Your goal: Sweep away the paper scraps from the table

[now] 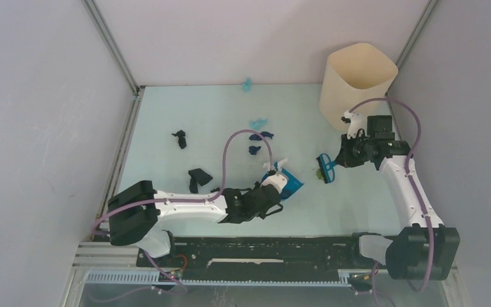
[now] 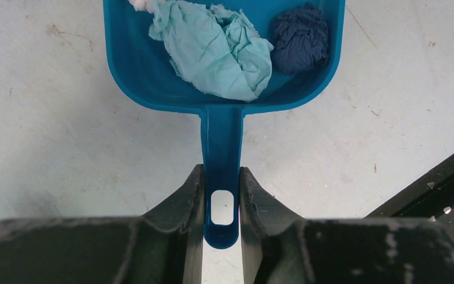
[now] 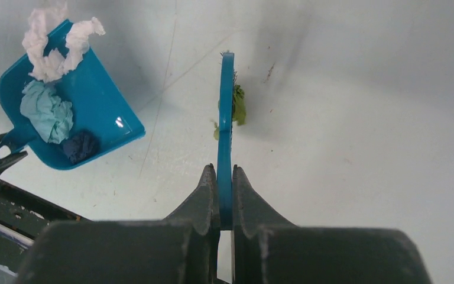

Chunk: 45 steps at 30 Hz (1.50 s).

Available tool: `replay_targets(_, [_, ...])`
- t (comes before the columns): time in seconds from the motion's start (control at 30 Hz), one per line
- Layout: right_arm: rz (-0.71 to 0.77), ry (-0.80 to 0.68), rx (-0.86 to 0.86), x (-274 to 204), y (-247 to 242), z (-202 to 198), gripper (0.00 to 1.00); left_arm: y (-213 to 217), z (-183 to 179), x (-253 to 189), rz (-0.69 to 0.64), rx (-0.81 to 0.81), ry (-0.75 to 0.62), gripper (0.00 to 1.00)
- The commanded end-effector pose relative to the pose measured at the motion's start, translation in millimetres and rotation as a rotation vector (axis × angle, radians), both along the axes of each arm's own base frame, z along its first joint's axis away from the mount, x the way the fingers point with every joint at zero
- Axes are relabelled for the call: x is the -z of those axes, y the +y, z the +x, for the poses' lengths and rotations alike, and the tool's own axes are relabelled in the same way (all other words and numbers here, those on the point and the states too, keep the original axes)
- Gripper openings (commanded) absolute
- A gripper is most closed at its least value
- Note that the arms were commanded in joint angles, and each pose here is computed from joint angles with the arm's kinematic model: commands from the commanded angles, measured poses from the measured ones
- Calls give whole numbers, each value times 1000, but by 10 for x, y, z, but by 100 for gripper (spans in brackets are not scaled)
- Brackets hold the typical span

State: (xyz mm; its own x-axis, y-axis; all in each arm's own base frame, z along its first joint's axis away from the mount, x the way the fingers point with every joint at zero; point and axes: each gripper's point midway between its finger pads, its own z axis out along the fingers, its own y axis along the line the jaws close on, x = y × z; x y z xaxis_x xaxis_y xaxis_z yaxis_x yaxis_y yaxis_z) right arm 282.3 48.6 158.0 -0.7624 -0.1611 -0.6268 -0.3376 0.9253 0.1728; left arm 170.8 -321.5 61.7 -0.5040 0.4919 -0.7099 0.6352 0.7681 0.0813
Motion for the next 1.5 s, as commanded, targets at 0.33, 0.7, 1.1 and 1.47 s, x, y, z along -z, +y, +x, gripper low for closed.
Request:
replay_targets(0.33, [-118,-117,100,-113,-269,332,0,-283,-471,-480,133,160,230,0])
replay_targets(0.7, [-199,-39,35,180,-150,376,0,-465,-280,-69,220,167,214,0])
replay_targets(1.1, [-18,68,-293,327,716,13,0,-469,-122,-6,203,133,233,0])
replay_targets(1.47, [195,-21,-286,-311,743,-206,0,-387,6,-120,96,107,106,0])
